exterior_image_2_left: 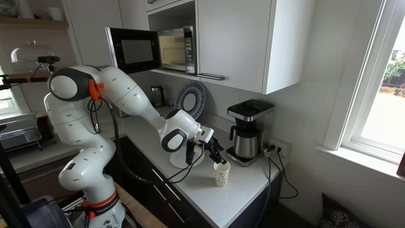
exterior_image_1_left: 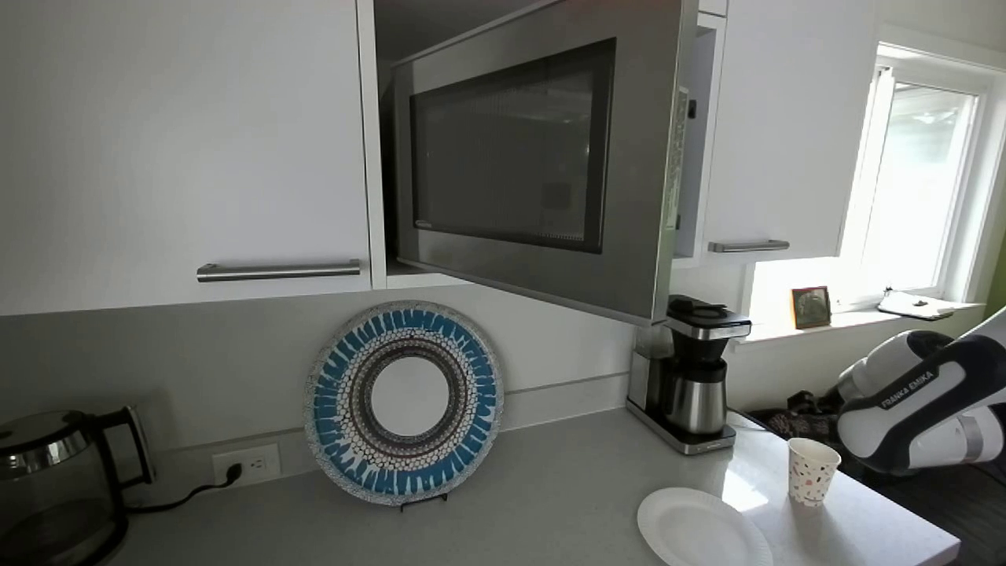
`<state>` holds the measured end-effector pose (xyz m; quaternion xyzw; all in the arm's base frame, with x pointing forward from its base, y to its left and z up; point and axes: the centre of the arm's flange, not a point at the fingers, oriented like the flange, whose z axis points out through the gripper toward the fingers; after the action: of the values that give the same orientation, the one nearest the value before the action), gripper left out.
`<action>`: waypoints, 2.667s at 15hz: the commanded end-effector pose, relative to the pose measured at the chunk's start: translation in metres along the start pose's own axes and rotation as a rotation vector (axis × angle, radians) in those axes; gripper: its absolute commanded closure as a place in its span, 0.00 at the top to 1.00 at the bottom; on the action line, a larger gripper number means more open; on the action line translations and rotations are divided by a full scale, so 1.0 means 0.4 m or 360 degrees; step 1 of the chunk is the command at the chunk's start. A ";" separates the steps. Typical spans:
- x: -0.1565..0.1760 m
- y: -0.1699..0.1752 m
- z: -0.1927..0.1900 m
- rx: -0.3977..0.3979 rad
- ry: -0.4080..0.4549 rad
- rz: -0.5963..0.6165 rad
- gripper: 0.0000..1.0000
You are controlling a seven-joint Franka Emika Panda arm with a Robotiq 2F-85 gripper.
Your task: Remove the styrofoam cup from the microwave and put it on the right in front of the coffee maker and then close the door of the microwave
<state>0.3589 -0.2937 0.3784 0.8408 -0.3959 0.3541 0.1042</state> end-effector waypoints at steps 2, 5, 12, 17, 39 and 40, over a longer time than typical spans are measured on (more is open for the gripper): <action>0.035 -0.029 -0.177 -0.0056 -0.0009 -0.0147 1.00; 0.069 -0.053 -0.282 -0.0043 -0.0008 -0.0302 1.00; 0.086 -0.230 -0.521 0.0117 -0.0013 -0.0776 1.00; 0.088 -0.261 -0.541 0.0144 0.0004 -0.0751 1.00; -0.208 -0.561 -1.096 0.1084 -0.0172 -0.1939 1.00; -0.214 -0.568 -1.107 0.1105 -0.0168 -0.1960 1.00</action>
<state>0.2625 0.1098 0.6663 0.9125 0.2827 0.2954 -0.0080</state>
